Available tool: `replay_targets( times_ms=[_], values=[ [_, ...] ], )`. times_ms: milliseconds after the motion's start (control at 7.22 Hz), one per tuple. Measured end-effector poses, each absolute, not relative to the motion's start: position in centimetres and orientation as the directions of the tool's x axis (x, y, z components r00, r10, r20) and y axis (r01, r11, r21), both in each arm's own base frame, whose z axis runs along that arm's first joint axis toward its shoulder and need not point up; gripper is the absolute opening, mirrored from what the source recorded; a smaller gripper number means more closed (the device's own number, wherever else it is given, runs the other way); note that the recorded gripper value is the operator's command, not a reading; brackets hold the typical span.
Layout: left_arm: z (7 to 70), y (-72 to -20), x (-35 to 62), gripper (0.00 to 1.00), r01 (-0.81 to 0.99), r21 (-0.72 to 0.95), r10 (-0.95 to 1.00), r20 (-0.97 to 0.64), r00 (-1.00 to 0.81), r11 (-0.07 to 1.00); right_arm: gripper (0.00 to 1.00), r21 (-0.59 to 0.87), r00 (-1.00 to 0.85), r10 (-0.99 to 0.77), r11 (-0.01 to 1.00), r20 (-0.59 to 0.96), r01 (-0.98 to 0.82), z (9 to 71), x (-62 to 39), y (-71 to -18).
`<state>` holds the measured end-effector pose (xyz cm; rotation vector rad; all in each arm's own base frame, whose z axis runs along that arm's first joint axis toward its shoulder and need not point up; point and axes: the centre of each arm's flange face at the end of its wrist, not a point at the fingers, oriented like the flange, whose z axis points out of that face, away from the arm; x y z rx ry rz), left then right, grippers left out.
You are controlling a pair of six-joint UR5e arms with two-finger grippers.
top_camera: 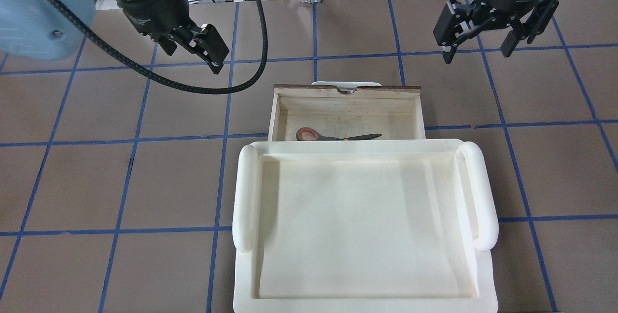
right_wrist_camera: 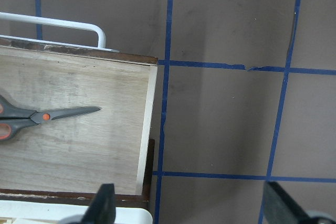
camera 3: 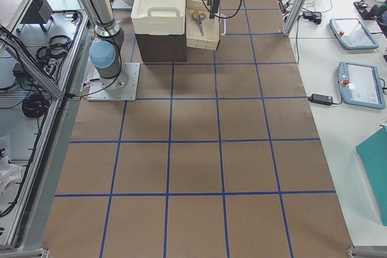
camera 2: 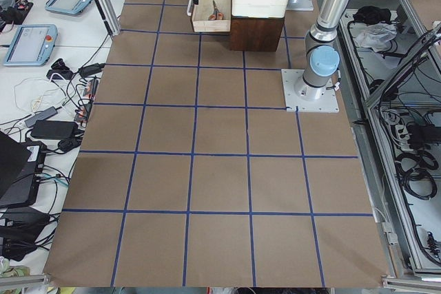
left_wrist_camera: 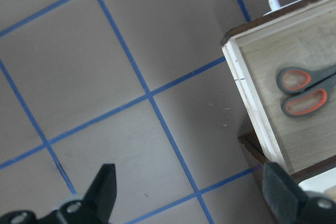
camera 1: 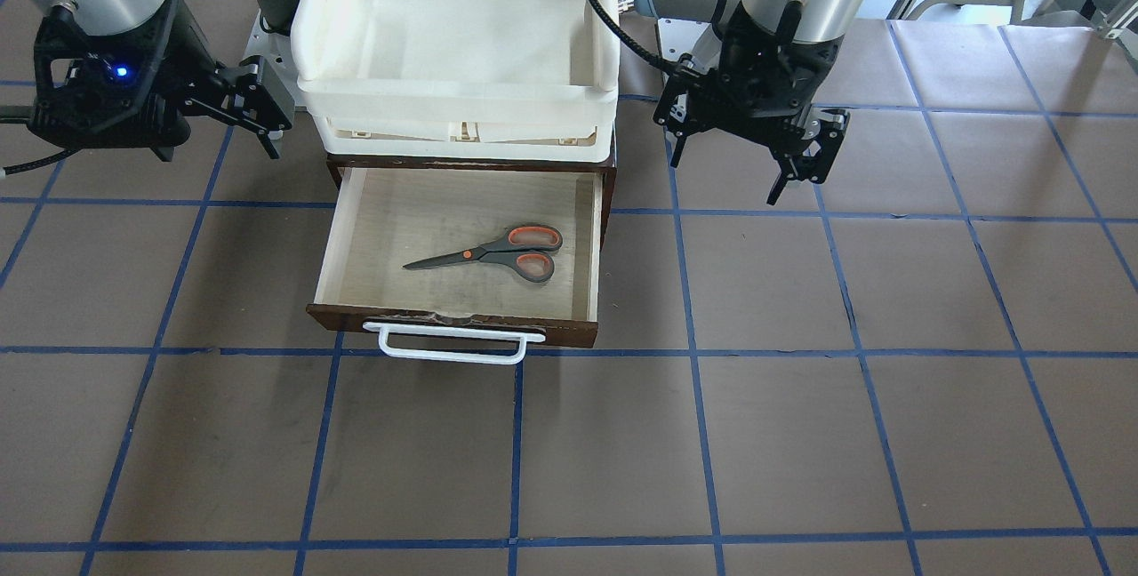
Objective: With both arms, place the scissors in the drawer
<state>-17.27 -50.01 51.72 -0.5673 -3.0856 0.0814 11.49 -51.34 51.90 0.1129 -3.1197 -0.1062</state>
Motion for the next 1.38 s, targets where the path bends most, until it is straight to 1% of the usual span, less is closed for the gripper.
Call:
replay_targets(
  times_ms=[138, 277, 415, 692, 1385],
  values=[
    [51.9, -48.9, -16.3, 0.99, 0.228, -0.007, 0.228, 0.006, -0.974, 0.974, 1.0, 0.069, -0.997, -0.073, 0.995, 0.015, -0.071, 51.9, 11.5, -51.3],
    [51.6, -48.2, -16.0, 1.0, 0.124, 0.021, 0.124, 0.014, -0.992, 0.992, 1.0, 0.069, -0.997, -0.073, 0.995, 0.015, -0.071, 51.9, 11.5, -51.3],
    [51.2, -48.0, -15.6, 1.0, 0.062, 0.032, 0.062, 0.017, -0.998, 0.998, 1.0, 0.07, -0.997, -0.073, 0.995, 0.015, -0.071, 51.8, 11.5, -51.3],
    [51.4, -47.6, -14.9, 1.0, 0.028, 0.027, 0.028, 0.018, -0.999, 0.999, 1.0, 0.069, -0.997, -0.073, 0.995, 0.016, -0.071, 51.9, 11.5, -51.3],
    [52.1, -47.2, -14.5, 1.0, 0.023, -0.002, 0.023, 0.014, -1.0, 1.0, 1.0, 0.067, -0.997, -0.074, 0.995, 0.017, -0.073, 51.9, 11.5, -51.4]
  ],
)
